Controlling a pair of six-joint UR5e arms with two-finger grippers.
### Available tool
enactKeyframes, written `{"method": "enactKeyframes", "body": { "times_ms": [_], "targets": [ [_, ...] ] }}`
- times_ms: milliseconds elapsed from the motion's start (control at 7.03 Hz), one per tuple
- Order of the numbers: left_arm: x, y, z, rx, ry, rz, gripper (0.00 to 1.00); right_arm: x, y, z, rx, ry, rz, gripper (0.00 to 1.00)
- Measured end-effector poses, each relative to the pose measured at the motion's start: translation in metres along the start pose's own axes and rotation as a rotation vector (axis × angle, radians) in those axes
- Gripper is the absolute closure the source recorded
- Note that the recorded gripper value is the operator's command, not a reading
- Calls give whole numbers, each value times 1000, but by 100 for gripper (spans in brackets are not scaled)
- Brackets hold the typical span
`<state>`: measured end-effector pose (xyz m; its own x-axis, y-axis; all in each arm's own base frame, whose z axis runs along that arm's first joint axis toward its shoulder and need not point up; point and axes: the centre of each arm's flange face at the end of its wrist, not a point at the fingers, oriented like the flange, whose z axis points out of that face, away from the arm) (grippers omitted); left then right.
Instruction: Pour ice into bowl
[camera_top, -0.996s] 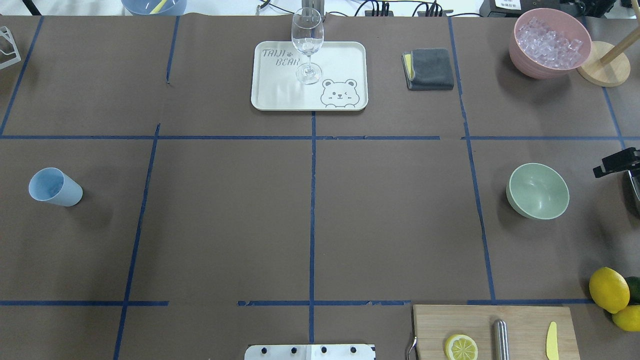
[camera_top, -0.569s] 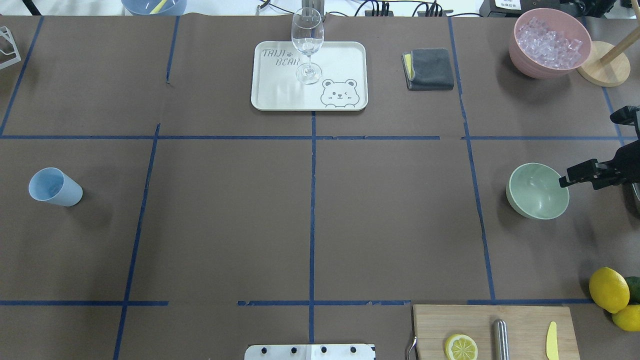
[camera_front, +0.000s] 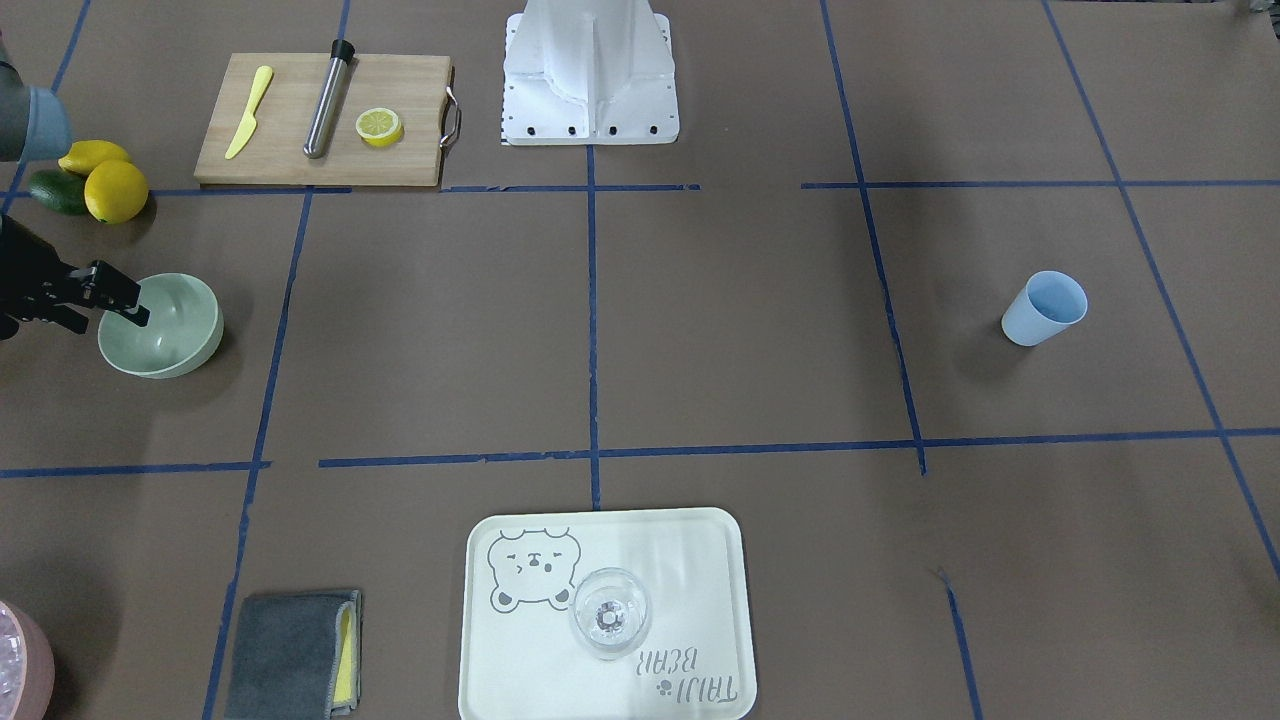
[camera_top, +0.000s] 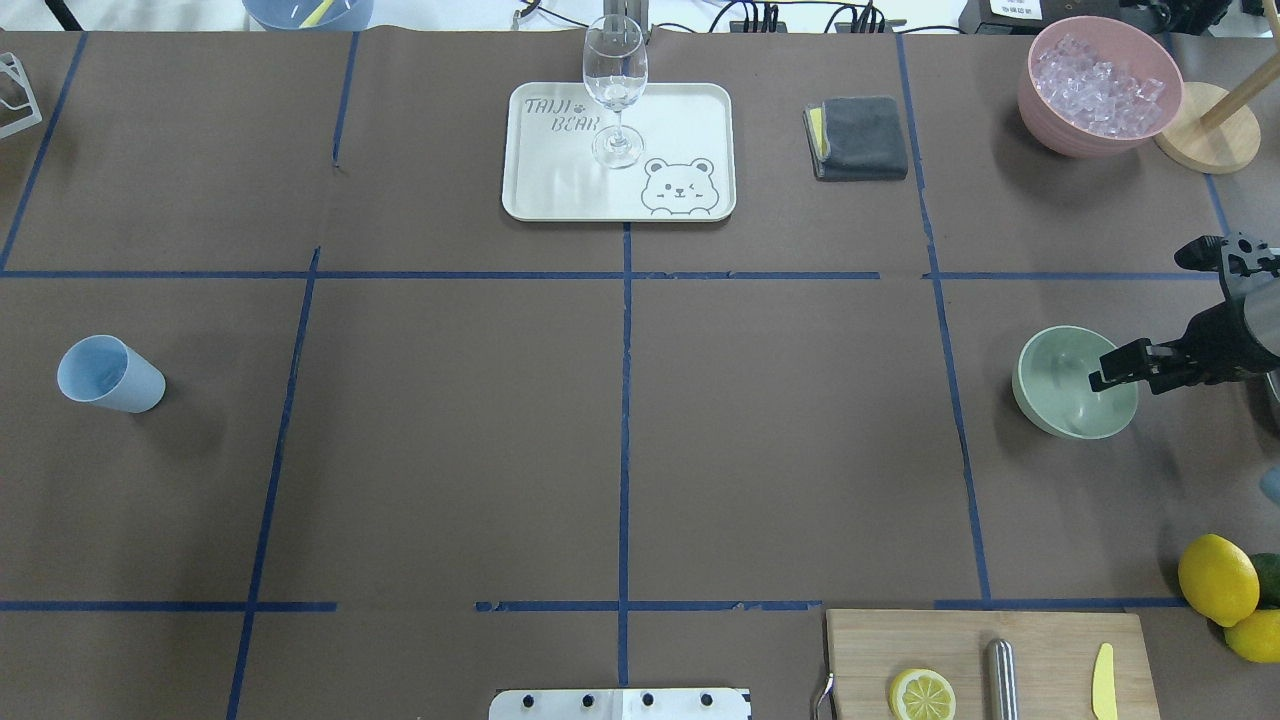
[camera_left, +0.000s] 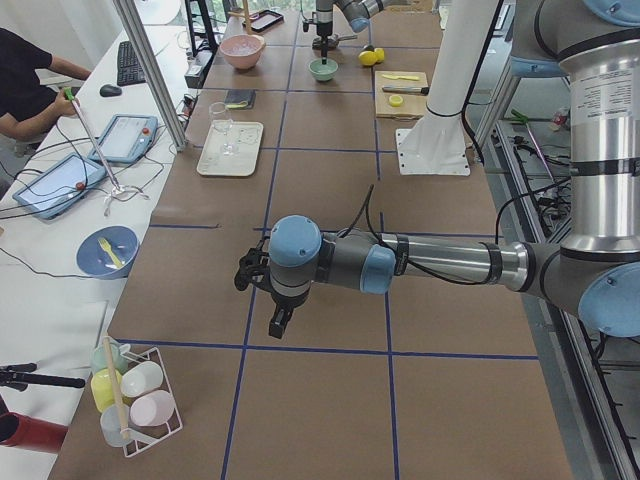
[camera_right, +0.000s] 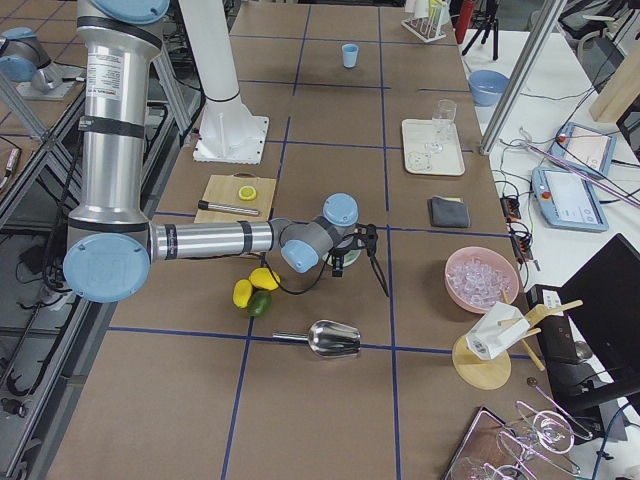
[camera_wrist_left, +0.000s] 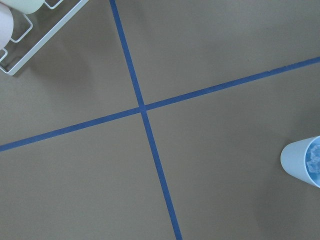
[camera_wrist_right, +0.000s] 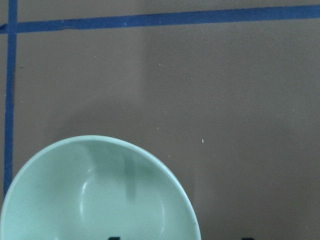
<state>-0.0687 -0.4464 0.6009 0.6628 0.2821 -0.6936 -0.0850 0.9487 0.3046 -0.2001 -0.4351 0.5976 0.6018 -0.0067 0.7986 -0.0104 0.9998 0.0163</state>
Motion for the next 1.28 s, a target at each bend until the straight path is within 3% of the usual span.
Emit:
{"method": "enactKeyframes", "body": {
  "times_ms": [142, 285, 427, 712, 1281],
  "targets": [
    [0, 0, 0, 1, 0, 1, 0, 2, -1, 3, 3, 10, 2, 46],
    [0, 0, 0, 1, 0, 1, 0, 4, -1, 5, 3, 16, 4, 58],
    [0, 0, 0, 1, 0, 1, 0, 3, -1, 7, 1, 18, 3, 60],
    [0, 0, 0, 0, 0, 1, 0, -1, 0, 11, -1, 22, -5, 100],
    [0, 0, 0, 0, 0, 0, 0, -23, -2, 2, 17, -3, -29, 100]
  ]
}}
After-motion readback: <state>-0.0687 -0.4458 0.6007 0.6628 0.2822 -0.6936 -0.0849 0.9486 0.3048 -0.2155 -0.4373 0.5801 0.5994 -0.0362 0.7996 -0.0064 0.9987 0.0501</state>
